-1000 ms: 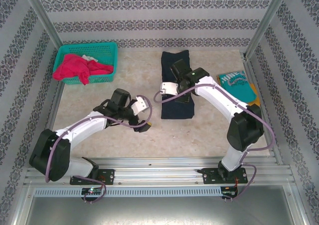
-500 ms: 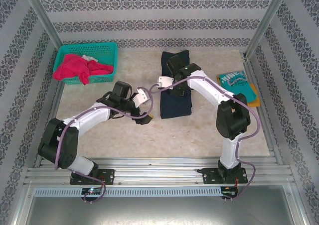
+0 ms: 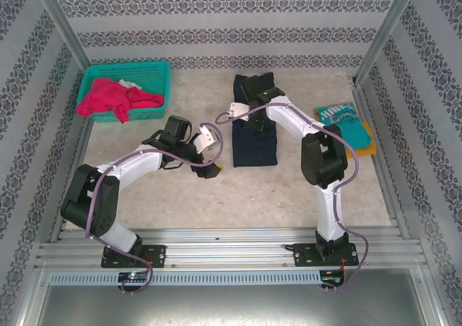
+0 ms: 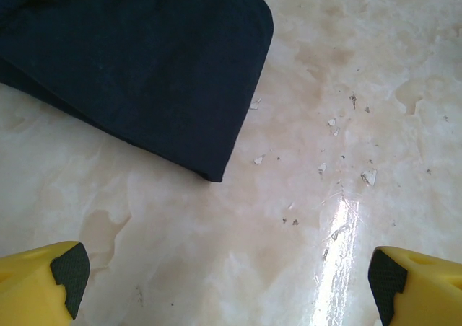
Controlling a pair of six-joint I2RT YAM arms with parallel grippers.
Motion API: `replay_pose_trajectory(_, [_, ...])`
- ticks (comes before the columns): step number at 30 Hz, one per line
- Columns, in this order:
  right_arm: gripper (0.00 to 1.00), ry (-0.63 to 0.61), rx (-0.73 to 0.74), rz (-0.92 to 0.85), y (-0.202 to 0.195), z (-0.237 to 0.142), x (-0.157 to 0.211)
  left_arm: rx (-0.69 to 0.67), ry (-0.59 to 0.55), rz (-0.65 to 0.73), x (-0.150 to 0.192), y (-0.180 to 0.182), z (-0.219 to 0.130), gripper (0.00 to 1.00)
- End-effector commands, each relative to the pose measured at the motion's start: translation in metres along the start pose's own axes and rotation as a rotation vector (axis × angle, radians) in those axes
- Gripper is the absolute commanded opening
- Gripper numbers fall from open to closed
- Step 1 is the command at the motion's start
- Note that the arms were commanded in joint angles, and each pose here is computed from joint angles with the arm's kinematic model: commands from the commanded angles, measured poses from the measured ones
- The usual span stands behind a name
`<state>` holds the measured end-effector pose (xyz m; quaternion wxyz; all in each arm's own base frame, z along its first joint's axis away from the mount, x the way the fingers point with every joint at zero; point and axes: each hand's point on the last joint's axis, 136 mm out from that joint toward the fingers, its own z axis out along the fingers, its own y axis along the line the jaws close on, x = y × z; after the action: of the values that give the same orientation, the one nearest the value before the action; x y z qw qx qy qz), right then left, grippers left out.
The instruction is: Fold and stack the t-shirts
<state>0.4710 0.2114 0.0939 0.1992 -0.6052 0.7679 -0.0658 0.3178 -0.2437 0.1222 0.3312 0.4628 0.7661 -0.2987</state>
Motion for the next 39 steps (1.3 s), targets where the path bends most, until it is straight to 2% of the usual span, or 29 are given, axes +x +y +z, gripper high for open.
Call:
replay_pose_trajectory(1, [0.00, 0.001, 0.023, 0.048, -0.016, 0.012, 0.004, 0.016, -0.057, 0.024, -0.017, 0.007, 0.001, 1.00])
replay_pose_trajectory(15, [0.00, 0.032, 0.006, 0.124, -0.034, 0.049, 0.022, 0.027, -0.059, 0.003, -0.022, 0.016, 0.009, 1.00])
replay_pose_trajectory(21, [0.08, -0.006, 0.001, 0.141, -0.034, 0.049, 0.015, 0.032, -0.060, -0.006, -0.023, 0.017, 0.011, 1.00])
replay_pose_trajectory(24, [0.39, -0.039, 0.033, 0.158, -0.043, 0.039, 0.008, 0.041, -0.062, -0.017, -0.024, 0.017, 0.012, 1.00])
replay_pose_trajectory(30, [0.71, -0.131, 0.195, 0.317, -0.077, 0.003, 0.011, 0.053, -0.123, -0.071, -0.038, 0.025, 0.020, 1.00])
replay_pose_trajectory(32, [0.79, -0.160, 0.252, 0.413, -0.086, -0.009, 0.017, 0.048, -0.157, -0.092, -0.044, 0.030, 0.025, 1.00])
replay_pose_trajectory(35, [0.85, -0.212, 0.311, 0.624, -0.095, -0.030, 0.030, 0.009, -0.213, -0.132, -0.060, 0.043, 0.036, 1.00])
replay_pose_trajectory(37, [0.90, -0.210, 0.350, 0.856, -0.099, -0.041, 0.048, -0.068, -0.220, -0.185, -0.068, 0.060, 0.049, 1.00])
replay_pose_trajectory(39, [0.96, -0.186, 0.318, 1.065, -0.092, -0.044, 0.064, -0.181, -0.205, -0.312, -0.072, 0.087, 0.060, 1.00])
